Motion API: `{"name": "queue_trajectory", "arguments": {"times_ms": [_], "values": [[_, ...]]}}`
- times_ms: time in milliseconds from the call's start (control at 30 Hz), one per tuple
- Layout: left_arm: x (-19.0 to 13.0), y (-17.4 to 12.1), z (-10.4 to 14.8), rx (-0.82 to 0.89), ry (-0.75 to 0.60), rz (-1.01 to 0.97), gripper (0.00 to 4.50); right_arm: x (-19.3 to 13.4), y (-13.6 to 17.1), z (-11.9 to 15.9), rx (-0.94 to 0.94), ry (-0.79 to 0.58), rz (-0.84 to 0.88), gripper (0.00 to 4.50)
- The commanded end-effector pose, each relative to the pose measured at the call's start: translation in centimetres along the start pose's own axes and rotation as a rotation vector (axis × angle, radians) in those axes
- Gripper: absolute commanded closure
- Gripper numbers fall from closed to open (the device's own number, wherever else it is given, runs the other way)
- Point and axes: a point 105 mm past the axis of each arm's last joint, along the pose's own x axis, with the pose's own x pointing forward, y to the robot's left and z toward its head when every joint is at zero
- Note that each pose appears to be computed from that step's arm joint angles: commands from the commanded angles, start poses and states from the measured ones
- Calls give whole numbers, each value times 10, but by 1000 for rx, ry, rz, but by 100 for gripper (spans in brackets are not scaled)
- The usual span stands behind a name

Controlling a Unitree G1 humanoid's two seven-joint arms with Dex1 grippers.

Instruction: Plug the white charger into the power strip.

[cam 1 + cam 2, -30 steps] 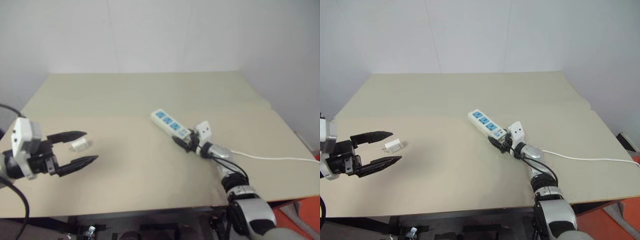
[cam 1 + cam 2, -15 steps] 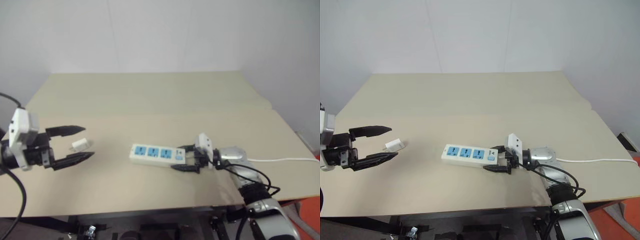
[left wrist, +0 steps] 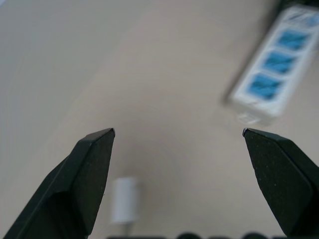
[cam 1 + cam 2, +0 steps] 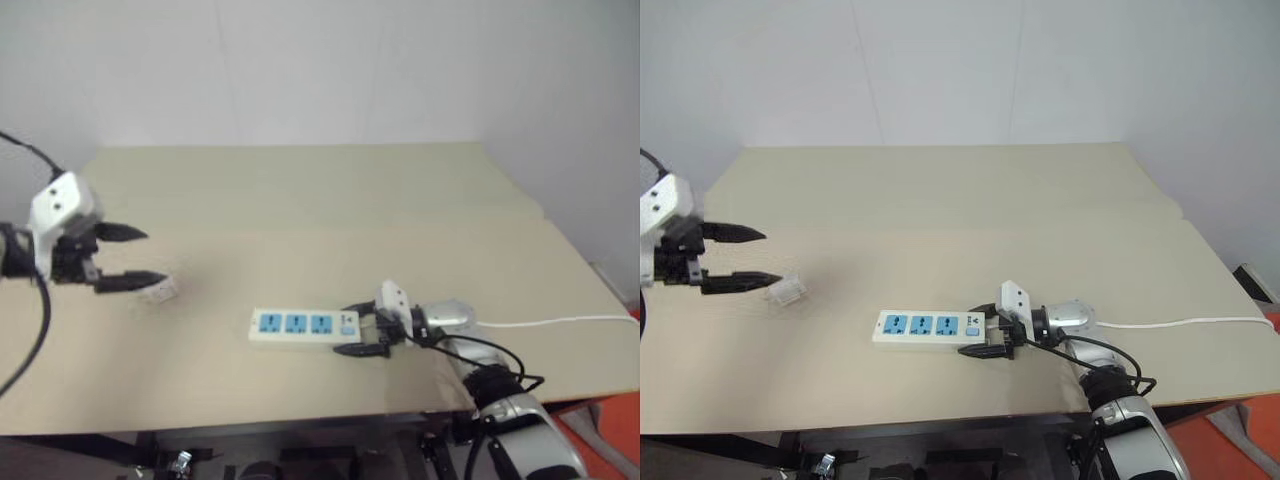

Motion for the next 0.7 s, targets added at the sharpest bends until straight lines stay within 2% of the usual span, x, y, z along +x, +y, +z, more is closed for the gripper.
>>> {"name": "queue_trajectory", "arguments": {"times_ms": [33, 133, 433, 700], "values": [[-3, 13, -13, -26, 161, -23, 0, 5, -2, 9, -37, -22, 4, 108], [4, 20, -26, -46, 327, -72, 0, 5, 0, 7, -23, -26, 3, 108], [33, 48, -35, -8, 634, -97, 0, 4, 5, 5, 1, -35, -25, 108], [57, 56, -45, 29, 756, -102, 0, -1, 2, 9, 3, -42, -68, 108]]}}
